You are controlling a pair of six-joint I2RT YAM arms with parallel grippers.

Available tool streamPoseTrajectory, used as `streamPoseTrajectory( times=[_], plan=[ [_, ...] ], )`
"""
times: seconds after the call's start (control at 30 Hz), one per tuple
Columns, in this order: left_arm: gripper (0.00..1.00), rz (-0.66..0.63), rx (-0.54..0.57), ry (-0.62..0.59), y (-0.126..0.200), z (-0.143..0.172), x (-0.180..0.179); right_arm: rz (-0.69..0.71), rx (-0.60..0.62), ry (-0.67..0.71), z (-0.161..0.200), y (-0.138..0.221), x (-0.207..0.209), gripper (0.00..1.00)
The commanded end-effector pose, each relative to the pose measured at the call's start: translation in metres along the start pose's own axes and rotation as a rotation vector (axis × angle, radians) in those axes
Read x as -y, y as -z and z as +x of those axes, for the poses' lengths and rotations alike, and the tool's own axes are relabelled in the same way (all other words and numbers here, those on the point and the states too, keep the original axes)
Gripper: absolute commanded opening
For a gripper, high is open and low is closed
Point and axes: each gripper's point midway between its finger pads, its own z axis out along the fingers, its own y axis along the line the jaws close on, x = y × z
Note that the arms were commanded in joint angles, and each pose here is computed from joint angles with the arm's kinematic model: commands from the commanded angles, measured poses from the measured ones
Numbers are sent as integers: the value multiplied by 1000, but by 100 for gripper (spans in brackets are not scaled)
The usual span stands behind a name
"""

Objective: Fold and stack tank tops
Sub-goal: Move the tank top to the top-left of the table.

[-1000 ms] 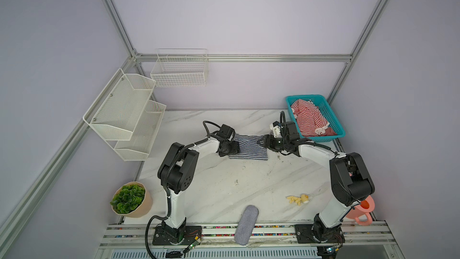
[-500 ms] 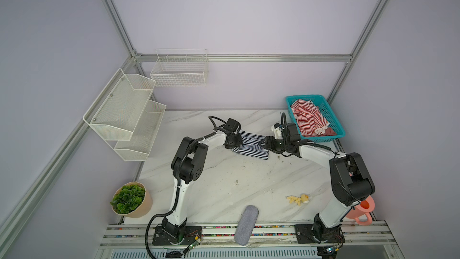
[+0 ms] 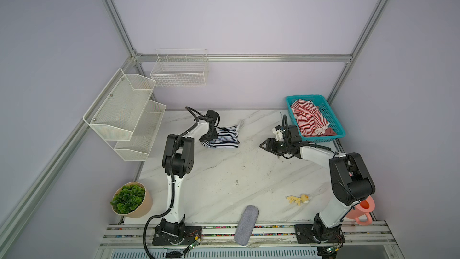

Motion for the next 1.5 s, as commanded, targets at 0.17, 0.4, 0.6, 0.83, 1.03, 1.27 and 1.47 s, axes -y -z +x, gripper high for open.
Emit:
streamPoseTrajectory(
  times=[0.17,0.4,0.6,0.83,1.03,1.27,1.47],
  plan=[
    [0,-260,80,-150,-9,-63,-67,-7,-23,9,2,-11,8,62],
    [0,-337,82,-142,-30,-90,-114,16,-29,-4,3,-16,15,62],
    [0,-364,116,-147,-44,-113,-145,34,-39,-11,0,-22,20,62],
    [0,-421,157,-242,-59,-133,-158,47,-43,-32,-3,-29,24,62],
    [2,-497,189,-260,-63,-148,-180,49,-42,-45,-4,-32,25,62],
    [10,-511,231,-219,-57,-163,-207,57,-45,-53,-4,-33,27,62],
    [29,-520,269,-225,-54,-174,-215,55,-43,-57,-6,-33,26,62]
  ],
)
